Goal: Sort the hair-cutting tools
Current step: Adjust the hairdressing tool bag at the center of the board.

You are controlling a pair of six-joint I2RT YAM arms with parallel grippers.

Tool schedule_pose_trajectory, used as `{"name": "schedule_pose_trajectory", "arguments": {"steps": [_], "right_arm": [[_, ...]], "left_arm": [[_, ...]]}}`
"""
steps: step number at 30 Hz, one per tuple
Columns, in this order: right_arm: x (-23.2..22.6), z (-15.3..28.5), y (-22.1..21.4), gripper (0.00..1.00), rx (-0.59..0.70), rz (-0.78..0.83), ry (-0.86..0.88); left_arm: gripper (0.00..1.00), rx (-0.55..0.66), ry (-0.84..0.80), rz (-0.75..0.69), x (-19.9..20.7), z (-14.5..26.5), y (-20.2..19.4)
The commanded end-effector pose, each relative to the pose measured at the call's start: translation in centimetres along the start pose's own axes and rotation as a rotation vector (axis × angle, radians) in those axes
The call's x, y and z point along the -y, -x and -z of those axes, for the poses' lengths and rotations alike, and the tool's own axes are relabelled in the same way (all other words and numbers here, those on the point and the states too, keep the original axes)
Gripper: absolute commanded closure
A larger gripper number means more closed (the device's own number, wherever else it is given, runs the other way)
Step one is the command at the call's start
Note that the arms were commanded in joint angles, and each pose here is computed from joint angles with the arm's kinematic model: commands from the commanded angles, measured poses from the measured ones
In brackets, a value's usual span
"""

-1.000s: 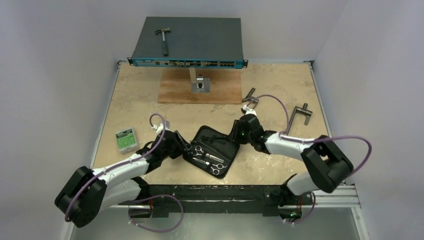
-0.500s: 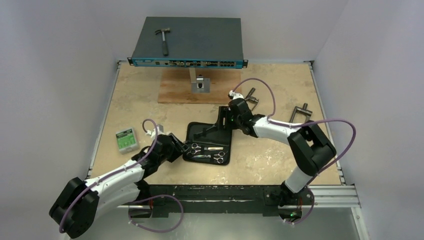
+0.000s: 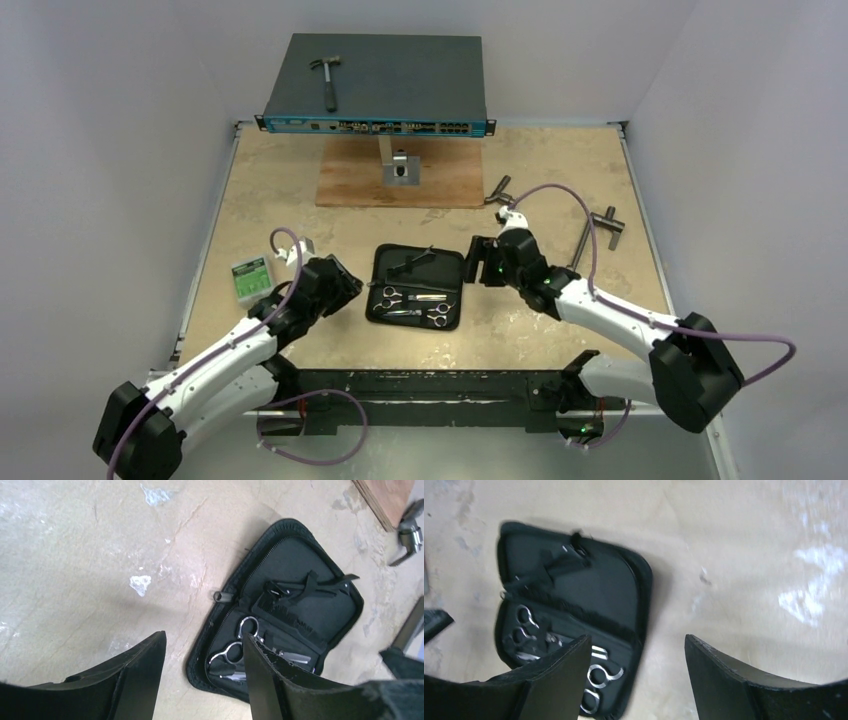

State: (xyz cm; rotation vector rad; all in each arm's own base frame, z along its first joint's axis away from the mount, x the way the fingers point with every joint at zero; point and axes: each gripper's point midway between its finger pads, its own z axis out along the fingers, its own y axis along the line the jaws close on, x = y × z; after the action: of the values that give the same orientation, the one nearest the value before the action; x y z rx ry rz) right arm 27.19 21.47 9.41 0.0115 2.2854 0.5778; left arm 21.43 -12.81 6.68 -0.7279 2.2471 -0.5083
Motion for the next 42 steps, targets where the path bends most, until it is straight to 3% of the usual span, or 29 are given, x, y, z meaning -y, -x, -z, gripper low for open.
{"name": "schedule_pose_trajectory", "arguments": {"steps": [1, 11, 19, 34, 37, 42], "right_arm": [[0.6, 1.0, -1.2, 0.33, 0.050, -0.085, 0.048], [0.1, 0.8, -3.9, 0.34, 0.028, -0.195, 0.149], [-0.3, 0.9, -3.3, 0.32, 0.038, -0.221, 0.156], [1.3, 2.5, -1.7, 0.31, 0.106, -0.224, 0.061], [1.7, 2.6, -1.3, 0.31, 0.121, -0.221, 0.033], [2.2, 2.5, -1.5, 0.31, 0.114, -0.215, 0.008]], "left_arm": [[0.43, 0.037, 0.029, -0.044, 0.8, -0.7, 1.7], [0.44, -0.097, 0.059, -0.057, -0.8, -2.9, -1.8], [0.48, -0.212, -0.024, -0.060, -1.0, -3.5, -5.3], [0.50, -0.323, -0.238, -0.206, 5.1, -0.5, -11.3], [0.50, -0.291, -0.214, -0.229, 5.1, 0.3, -10.1], [0.46, -0.054, -0.170, -0.219, 4.6, 2.4, -3.5]]}}
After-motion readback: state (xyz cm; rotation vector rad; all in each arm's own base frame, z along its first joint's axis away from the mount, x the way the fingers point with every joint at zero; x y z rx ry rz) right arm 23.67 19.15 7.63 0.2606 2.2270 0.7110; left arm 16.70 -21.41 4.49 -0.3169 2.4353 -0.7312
